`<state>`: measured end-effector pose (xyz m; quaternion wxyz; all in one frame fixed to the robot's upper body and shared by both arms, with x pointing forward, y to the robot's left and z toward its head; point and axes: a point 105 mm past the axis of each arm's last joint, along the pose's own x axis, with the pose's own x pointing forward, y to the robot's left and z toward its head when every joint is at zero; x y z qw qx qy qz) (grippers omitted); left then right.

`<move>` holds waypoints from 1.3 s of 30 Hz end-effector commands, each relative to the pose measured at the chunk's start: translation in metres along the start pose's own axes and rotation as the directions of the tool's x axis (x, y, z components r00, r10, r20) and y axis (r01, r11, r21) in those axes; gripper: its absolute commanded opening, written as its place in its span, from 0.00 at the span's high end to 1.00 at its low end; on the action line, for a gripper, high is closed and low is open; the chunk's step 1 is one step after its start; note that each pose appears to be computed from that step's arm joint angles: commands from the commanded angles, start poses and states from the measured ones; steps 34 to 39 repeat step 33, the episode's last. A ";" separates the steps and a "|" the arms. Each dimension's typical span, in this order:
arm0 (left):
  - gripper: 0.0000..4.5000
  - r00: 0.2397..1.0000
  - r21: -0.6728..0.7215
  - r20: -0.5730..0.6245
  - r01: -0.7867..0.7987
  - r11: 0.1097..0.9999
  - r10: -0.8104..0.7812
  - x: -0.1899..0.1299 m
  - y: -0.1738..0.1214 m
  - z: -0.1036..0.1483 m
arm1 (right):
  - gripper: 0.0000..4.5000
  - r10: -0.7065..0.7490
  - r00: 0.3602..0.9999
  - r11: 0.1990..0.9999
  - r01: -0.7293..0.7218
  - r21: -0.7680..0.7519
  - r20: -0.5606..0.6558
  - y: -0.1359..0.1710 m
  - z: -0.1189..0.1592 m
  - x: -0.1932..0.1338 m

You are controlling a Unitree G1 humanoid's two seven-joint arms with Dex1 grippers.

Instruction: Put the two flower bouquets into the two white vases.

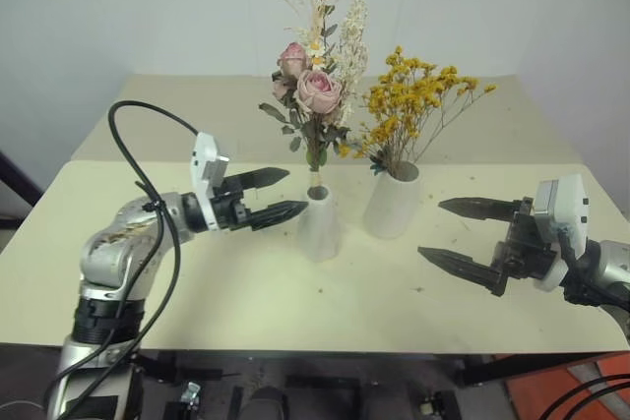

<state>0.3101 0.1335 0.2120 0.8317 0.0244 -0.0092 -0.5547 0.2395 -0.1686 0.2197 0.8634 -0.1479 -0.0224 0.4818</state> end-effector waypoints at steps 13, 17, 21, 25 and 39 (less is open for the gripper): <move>0.01 0.982 0.219 -0.156 0.139 0.966 -0.106 -0.052 0.003 0.010 | 0.00 -0.092 0.994 0.996 0.092 -0.010 -0.056 -0.009 -0.001 -0.038; 0.01 0.976 0.234 -0.181 0.159 0.959 -0.118 -0.056 0.003 0.010 | 0.00 -0.120 0.990 0.993 0.120 0.005 -0.080 -0.011 -0.007 -0.045; 0.01 0.973 0.245 -0.198 0.171 0.954 -0.123 -0.058 0.002 0.009 | 0.00 -0.138 0.986 0.990 0.140 0.012 -0.090 -0.012 -0.009 -0.049; 0.01 0.973 0.248 -0.192 0.172 0.953 -0.126 -0.057 0.001 0.010 | 0.00 -0.154 0.983 0.987 0.157 0.017 -0.102 -0.013 -0.011 -0.053; 0.01 0.975 0.253 -0.178 0.177 0.951 -0.134 -0.053 -0.002 0.012 | 0.00 -0.180 0.976 0.983 0.183 0.011 -0.120 -0.016 -0.012 -0.059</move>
